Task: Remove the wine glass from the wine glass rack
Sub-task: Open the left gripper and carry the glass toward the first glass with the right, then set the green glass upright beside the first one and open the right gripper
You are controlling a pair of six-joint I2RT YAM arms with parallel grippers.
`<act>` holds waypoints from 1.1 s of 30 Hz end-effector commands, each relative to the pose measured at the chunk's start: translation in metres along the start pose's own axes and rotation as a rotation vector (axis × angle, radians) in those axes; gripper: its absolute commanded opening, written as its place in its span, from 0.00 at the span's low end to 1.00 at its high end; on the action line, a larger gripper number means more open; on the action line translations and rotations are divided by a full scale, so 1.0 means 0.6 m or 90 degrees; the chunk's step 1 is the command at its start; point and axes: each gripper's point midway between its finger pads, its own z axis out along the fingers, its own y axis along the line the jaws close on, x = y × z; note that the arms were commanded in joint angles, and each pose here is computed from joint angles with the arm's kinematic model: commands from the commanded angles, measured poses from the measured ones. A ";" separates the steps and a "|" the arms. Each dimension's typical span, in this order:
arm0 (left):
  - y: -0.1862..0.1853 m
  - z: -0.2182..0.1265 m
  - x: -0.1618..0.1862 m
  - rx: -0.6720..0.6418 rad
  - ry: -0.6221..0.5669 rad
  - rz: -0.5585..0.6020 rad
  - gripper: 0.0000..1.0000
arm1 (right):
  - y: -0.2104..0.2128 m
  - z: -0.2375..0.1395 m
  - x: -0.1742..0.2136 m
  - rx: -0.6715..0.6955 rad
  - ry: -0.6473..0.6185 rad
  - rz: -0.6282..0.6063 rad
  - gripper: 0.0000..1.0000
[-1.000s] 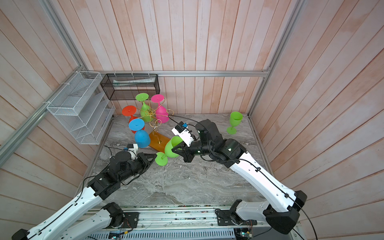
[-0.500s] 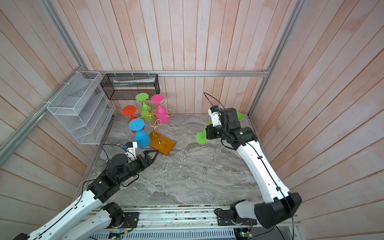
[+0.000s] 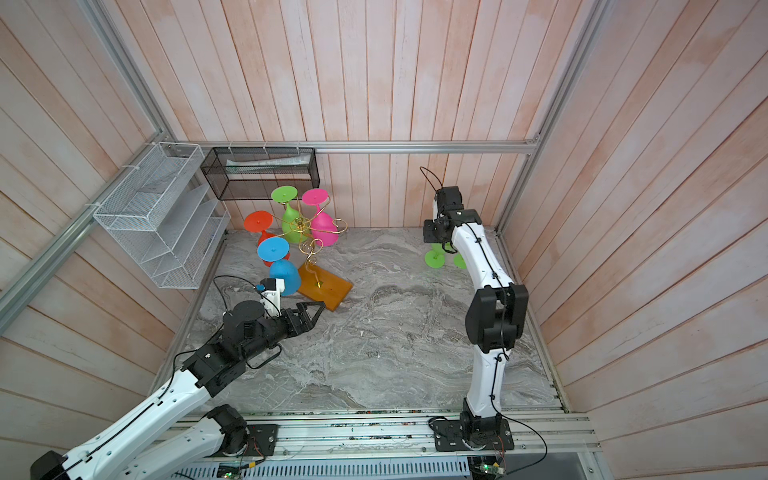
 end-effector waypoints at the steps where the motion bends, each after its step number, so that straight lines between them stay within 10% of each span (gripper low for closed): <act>1: -0.022 -0.001 -0.029 0.011 -0.023 0.035 1.00 | -0.012 0.018 0.006 0.030 0.037 -0.023 0.00; 20: -0.019 -0.001 -0.040 -0.016 -0.026 0.043 1.00 | 0.012 0.082 0.006 -0.016 0.060 -0.040 0.00; 33: 0.022 -0.062 -0.065 -0.132 -0.069 0.071 1.00 | 0.051 -0.008 -0.061 -0.044 -0.033 -0.064 0.52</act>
